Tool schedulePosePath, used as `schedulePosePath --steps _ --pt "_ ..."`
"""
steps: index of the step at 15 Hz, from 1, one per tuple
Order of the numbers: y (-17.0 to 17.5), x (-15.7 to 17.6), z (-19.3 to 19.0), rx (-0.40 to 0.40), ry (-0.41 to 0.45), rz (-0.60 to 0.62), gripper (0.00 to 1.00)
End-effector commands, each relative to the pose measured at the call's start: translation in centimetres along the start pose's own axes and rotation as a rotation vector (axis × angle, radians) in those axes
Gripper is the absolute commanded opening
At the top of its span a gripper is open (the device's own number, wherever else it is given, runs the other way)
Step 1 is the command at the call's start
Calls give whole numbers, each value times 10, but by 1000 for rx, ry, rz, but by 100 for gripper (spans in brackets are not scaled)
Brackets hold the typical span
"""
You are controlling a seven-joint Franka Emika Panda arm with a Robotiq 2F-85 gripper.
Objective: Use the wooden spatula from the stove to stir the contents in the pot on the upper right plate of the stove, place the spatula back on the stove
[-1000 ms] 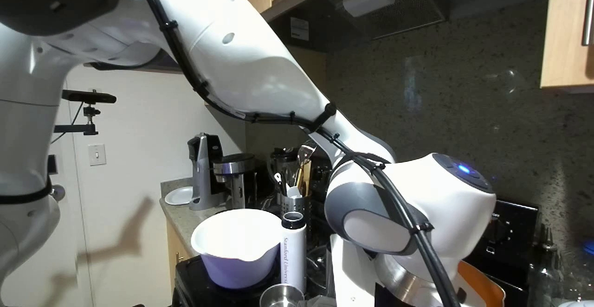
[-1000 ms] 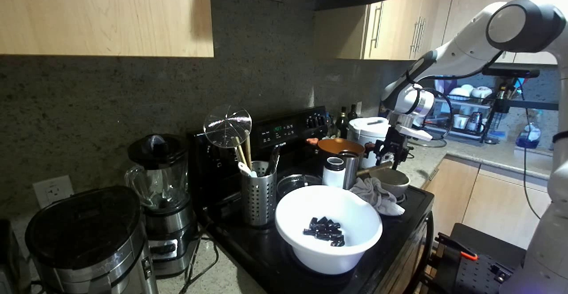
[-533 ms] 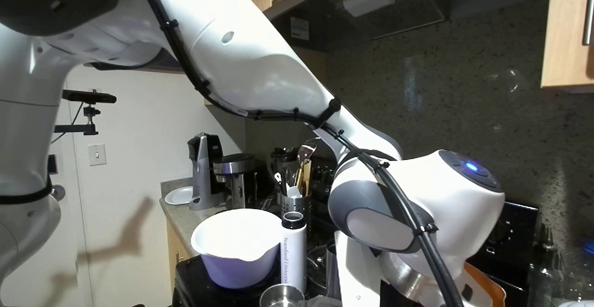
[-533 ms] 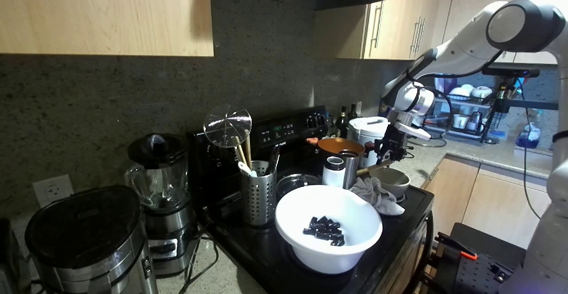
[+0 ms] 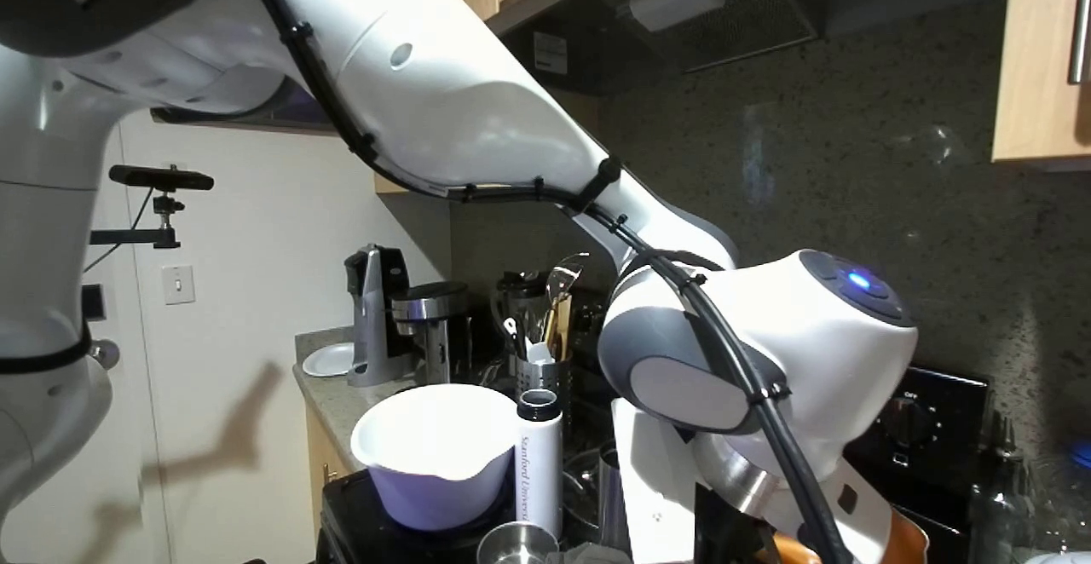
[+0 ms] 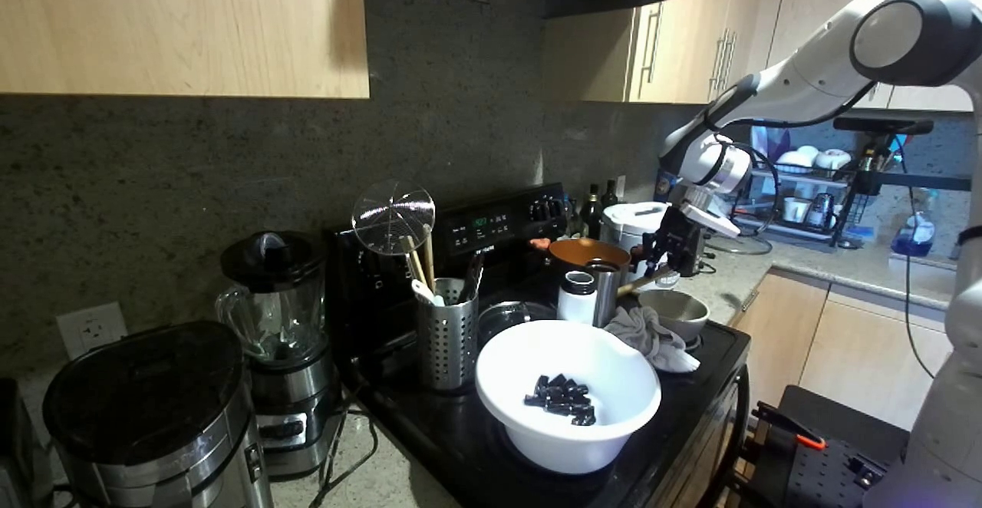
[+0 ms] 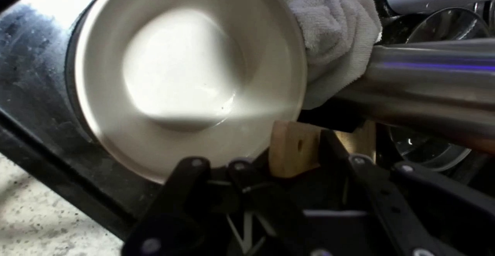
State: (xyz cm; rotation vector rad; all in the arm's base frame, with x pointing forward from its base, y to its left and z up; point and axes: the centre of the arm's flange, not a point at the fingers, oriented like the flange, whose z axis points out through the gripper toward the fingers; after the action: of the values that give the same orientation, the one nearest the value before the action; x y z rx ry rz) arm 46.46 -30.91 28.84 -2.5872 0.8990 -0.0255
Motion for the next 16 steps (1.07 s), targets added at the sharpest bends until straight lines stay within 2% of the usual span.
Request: schedulePosePath --steps 1,5,7,10,16 --pt "-21 -8 -4 14 -9 17 6" --pt "-52 -16 -21 24 6 -5 6" --pt "-70 -20 -33 36 18 -21 2" --pt "-99 -28 -53 43 31 -48 4" --pt "-134 -40 -85 7 44 -80 4"
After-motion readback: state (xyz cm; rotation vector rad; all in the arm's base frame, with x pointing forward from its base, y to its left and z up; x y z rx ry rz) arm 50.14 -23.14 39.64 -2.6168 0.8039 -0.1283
